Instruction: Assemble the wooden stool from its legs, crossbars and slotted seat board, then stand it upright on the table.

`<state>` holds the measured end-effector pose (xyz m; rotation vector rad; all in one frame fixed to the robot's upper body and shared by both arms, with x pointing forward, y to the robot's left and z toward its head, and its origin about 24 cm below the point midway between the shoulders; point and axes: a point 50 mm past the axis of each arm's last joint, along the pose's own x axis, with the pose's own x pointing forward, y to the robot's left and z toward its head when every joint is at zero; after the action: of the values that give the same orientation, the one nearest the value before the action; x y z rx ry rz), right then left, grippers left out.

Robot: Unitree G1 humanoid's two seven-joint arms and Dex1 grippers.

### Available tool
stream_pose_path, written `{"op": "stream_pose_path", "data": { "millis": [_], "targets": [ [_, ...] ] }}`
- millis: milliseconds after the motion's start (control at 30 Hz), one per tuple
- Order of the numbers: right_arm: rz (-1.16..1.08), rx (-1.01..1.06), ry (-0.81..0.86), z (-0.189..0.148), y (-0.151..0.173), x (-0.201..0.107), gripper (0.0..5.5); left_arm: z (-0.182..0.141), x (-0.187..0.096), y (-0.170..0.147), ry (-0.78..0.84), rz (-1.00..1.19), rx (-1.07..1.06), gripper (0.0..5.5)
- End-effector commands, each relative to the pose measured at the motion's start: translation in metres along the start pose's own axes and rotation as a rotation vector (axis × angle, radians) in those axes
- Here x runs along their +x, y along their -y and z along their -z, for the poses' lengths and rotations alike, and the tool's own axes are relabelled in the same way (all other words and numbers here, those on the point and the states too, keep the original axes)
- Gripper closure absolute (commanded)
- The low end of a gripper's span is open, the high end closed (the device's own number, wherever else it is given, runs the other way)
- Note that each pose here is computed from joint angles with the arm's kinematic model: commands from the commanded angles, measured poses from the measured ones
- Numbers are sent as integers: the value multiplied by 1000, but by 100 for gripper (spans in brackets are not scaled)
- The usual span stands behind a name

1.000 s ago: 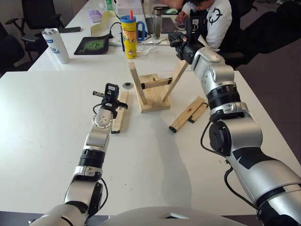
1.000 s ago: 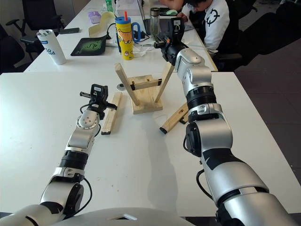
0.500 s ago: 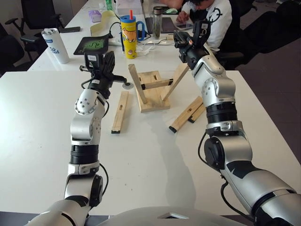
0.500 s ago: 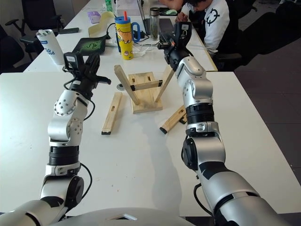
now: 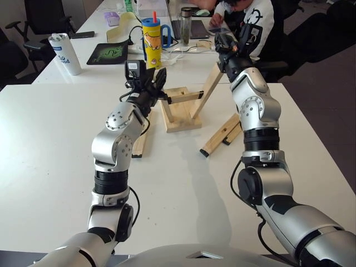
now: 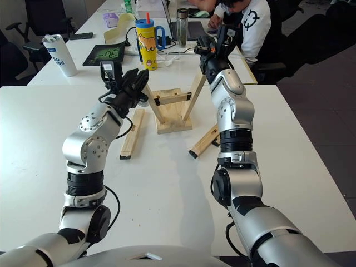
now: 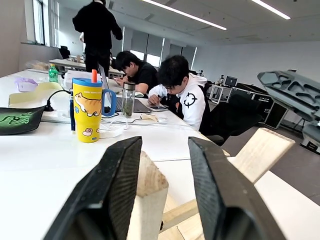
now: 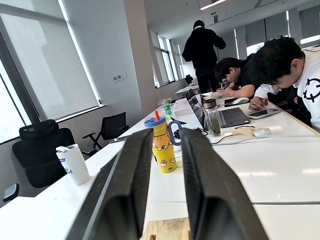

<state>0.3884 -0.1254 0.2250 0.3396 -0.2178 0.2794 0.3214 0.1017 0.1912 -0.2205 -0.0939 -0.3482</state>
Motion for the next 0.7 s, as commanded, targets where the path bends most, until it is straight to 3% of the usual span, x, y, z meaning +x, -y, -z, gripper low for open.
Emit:
{"op": "stream_pose_path", "data": {
  "millis": [33,200,433,567,700],
  "targets": [
    [13,-1,15,1,0,-3,448,16,9,1,-90,-120,80,380],
    [6,-15,42,-2,-6,-5,448,13,11,0,-54,-220,201,380],
    [22,-14,70,-7,-8,-6,448,15,22,-1,-73,-210,177,380],
    [32,-13,85,-11,-8,-5,448,12,27,-5,-68,-231,181,426],
    [45,-22,87,-12,-5,-4,448,10,29,-8,-58,-241,207,434]
  ]
}}
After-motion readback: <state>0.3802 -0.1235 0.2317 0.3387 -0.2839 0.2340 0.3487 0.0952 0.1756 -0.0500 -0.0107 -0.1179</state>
